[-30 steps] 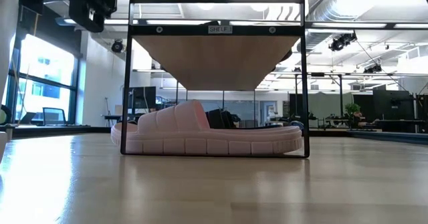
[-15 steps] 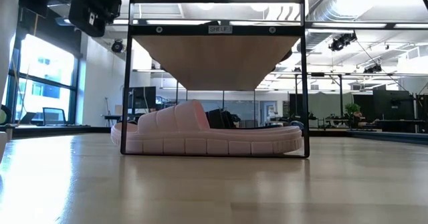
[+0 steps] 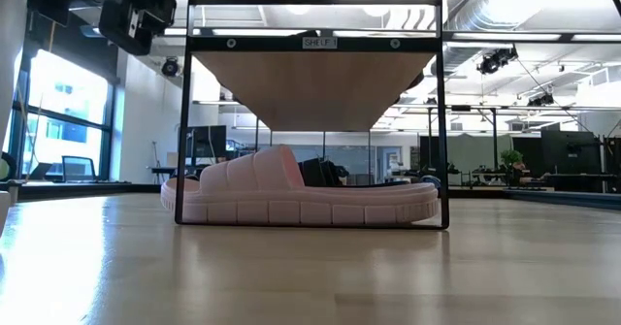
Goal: Pick and place slides into the shelf
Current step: Put the pink slipper under the shelf
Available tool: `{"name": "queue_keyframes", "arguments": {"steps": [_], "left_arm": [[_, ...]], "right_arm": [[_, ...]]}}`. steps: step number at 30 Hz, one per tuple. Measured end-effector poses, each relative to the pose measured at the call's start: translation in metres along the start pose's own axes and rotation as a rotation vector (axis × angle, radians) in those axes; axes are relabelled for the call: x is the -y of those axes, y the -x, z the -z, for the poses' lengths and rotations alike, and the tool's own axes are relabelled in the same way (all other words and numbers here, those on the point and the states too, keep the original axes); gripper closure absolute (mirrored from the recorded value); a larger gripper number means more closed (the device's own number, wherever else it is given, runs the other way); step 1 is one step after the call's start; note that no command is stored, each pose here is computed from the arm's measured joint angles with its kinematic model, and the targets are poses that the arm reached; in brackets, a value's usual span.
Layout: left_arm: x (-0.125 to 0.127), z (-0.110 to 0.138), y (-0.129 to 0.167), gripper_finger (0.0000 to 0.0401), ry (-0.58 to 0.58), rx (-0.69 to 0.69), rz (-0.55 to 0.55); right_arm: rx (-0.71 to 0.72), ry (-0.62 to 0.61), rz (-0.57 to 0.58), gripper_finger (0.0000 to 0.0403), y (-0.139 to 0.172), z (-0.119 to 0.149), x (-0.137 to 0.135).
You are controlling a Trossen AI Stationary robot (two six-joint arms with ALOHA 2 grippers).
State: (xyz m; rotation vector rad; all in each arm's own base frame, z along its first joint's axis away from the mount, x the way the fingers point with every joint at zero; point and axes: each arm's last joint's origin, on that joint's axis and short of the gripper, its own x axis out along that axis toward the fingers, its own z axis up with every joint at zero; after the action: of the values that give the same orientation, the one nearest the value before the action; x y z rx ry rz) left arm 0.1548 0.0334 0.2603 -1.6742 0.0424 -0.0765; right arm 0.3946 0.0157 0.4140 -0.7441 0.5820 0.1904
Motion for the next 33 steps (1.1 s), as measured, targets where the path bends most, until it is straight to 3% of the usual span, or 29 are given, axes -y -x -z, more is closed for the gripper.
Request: {"name": "queue_keyframes", "arguments": {"steps": [8, 13, 25, 33], "left_arm": [[0.001, 0.0, 0.0, 0.0354, -0.031, -0.002, 0.009], [0.001, 0.0, 0.0, 0.0381, -0.06, 0.004, 0.01], [0.001, 0.0, 0.0, 0.038, -0.087, 0.007, 0.015], [0.007, 0.002, 0.005, 0.038, -0.12, 0.026, 0.053]], "right_arm": [[0.005, -0.046, 0.022, 0.0403, 0.002, 0.0, 0.002], [0.002, -0.088, -0.012, 0.0396, 0.005, 0.003, 0.004], [-0.018, -0.188, -0.071, 0.0252, 0.011, 0.008, 0.002], [-0.007, -0.302, -0.047, 0.0222, 0.052, 0.007, 0.006]]}}
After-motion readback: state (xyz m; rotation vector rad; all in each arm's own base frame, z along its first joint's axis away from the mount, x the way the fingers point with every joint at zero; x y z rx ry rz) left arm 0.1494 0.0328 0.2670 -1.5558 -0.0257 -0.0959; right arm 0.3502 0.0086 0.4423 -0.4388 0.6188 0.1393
